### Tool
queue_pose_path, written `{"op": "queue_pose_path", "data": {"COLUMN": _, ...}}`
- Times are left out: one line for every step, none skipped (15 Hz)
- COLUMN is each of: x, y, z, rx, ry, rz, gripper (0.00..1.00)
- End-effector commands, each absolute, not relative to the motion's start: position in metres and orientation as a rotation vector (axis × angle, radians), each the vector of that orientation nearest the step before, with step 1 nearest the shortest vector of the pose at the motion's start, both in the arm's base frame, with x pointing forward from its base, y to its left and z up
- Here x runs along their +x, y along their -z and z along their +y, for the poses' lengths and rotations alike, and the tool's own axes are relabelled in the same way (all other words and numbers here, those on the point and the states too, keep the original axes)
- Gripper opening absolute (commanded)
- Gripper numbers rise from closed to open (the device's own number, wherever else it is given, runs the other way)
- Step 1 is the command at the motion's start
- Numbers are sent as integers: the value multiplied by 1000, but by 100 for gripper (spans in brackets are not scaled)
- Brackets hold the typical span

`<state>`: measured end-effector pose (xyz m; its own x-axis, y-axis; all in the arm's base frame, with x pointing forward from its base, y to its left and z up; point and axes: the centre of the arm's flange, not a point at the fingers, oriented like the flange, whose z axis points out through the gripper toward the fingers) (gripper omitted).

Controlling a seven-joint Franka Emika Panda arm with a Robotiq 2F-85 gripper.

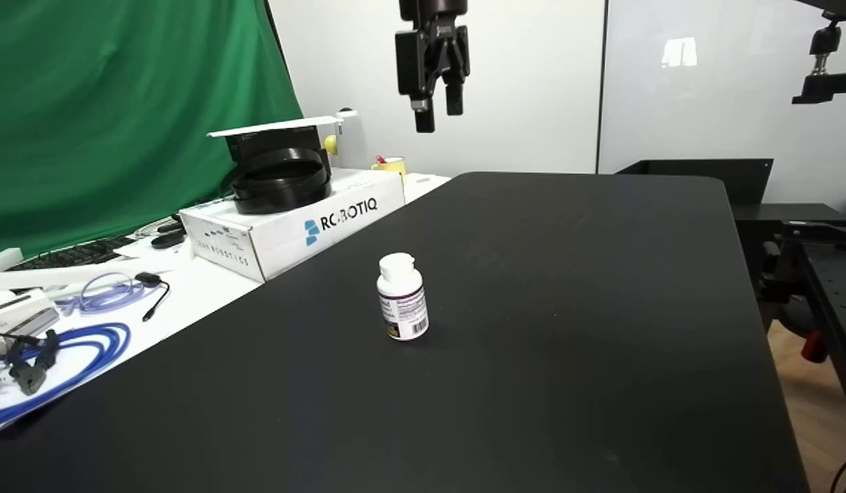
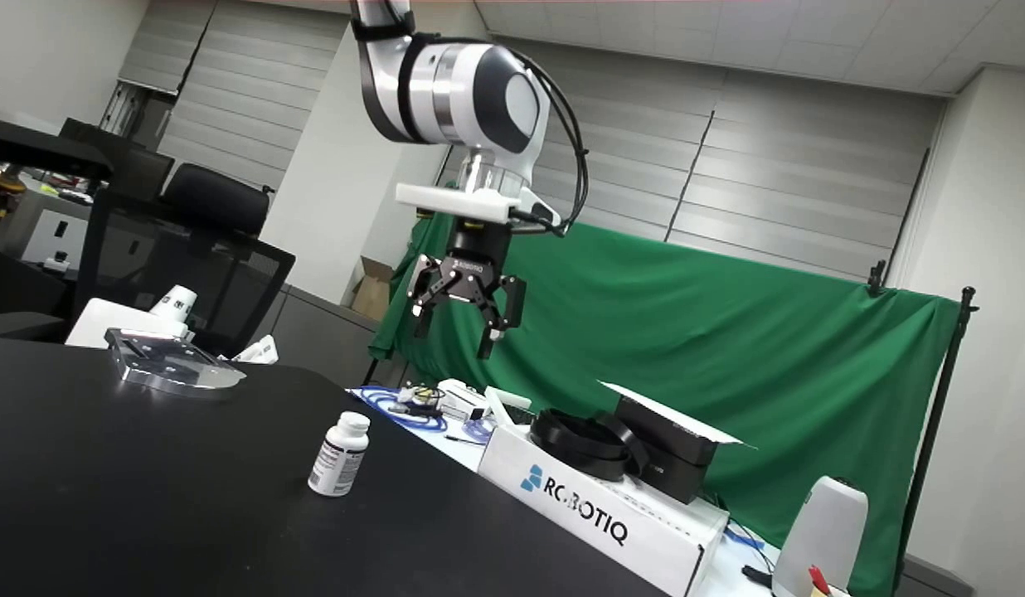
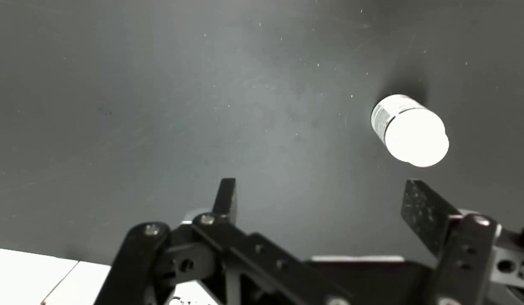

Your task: Move the bottle to the right

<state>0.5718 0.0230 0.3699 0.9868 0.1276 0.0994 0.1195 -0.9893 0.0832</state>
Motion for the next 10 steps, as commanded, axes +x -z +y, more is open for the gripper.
{"op": "queue_pose_path", "data": {"x": 609, "y": -348, "z": 60, "rx": 3017, "ry": -239, "rz": 131, "gripper": 100}}
{"op": "queue_pose_path", "data": {"x": 612, "y": -342, "z": 71, "rx": 3016, "ry": -250, "rz": 123, "gripper": 100}}
{"op": "queue_pose_path", "data": {"x": 614, "y": -337, "z": 82, "rx": 3021, "ry": -257, "rz": 111, "gripper": 100}}
{"op": "queue_pose_path", "data": {"x": 614, "y": -332, "z": 94, "rx": 3036, "ry": -258, "rz": 95, "gripper": 100}}
{"op": "queue_pose_path", "data": {"x": 613, "y": -327, "z": 105, "rx": 3058, "ry": -252, "rz": 69, "gripper": 100}}
{"op": "queue_pose_path", "data": {"x": 612, "y": -322, "z": 113, "rx": 3070, "ry": -251, "rz": 51, "gripper": 100}}
{"op": "queue_pose_path", "data": {"x": 611, "y": -317, "z": 121, "rx": 3072, "ry": -248, "rz": 38, "gripper": 100}}
{"op": "queue_pose_path", "data": {"x": 612, "y": -313, "z": 126, "rx": 3080, "ry": -233, "rz": 25, "gripper": 100}}
{"op": "queue_pose_path", "data": {"x": 614, "y": -309, "z": 129, "rx": 3092, "ry": -213, "rz": 13, "gripper": 100}}
{"op": "queue_pose_path", "data": {"x": 615, "y": -306, "z": 132, "rx": 3102, "ry": -196, "rz": 4, "gripper": 100}}
